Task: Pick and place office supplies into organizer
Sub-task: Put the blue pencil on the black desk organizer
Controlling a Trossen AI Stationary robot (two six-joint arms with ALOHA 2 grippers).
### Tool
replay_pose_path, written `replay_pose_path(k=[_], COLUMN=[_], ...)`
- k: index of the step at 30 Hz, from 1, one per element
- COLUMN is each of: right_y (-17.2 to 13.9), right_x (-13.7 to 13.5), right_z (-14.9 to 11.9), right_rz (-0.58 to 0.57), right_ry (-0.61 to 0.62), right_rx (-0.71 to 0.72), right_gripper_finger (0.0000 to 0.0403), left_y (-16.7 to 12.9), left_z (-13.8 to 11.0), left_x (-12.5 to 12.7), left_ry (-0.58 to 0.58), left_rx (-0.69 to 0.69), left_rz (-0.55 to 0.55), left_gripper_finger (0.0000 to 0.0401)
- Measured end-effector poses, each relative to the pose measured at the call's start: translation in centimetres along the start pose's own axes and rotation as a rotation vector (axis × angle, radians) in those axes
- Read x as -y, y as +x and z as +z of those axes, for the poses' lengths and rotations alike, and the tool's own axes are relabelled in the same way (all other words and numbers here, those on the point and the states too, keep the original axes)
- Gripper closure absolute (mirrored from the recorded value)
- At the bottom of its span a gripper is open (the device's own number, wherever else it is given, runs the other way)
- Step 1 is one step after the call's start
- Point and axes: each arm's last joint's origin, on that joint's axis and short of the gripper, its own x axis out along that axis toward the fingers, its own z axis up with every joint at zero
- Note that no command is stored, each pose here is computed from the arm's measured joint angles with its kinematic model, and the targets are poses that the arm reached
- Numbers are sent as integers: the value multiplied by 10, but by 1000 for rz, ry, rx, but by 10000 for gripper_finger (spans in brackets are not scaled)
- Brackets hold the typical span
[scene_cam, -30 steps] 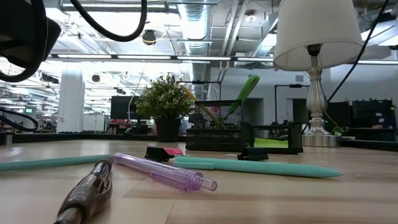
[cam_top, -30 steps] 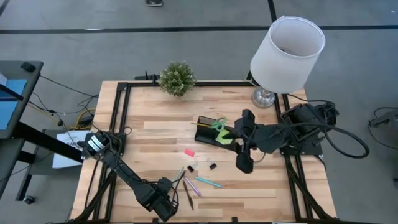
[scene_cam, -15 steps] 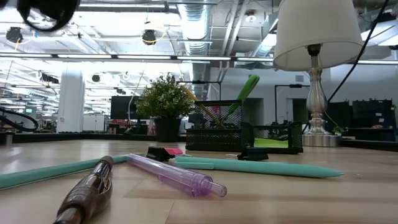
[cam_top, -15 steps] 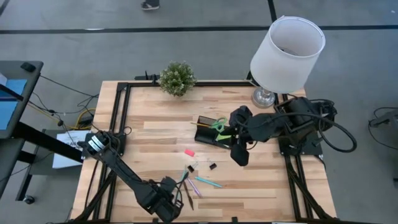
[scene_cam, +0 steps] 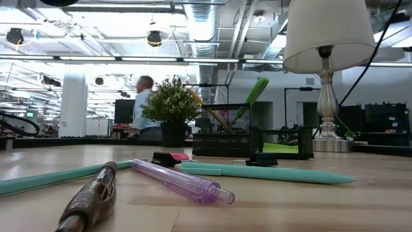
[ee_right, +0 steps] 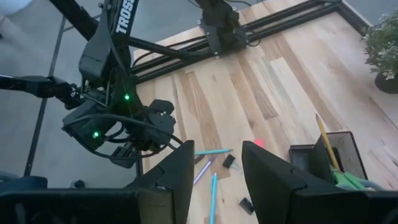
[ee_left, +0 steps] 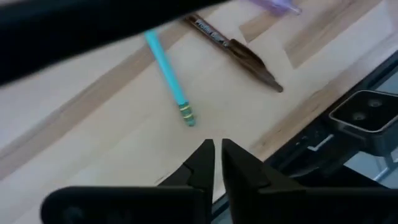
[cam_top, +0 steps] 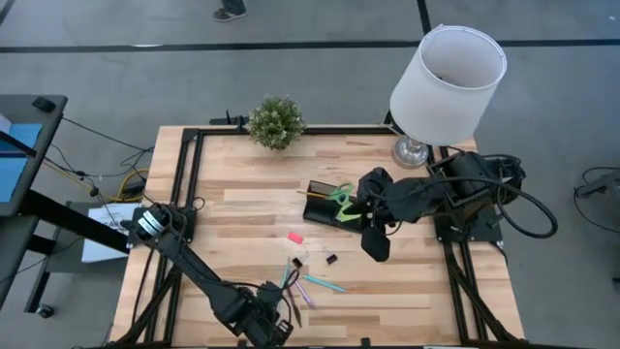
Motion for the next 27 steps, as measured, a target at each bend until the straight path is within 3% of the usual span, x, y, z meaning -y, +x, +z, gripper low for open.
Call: replay_pose_path(k=[8,13,27], right_y=[0,0,0], right_x=[0,1,2], right_z=[0,-1,-3], right_rz=[-1,-6,-21], right_ry=[-2,-5,-13], right_rx=[0,-8,-31], right_gripper_finger=[276,276,276], left_y=[5,39,54], left_z=[1,-5,6], left_x=[0,0,-4], left_ry=[-43,-54,-171], left_rx=[-13,-86,-36], left_rz=[12,56,121], left_gripper_finger=[292,258,250])
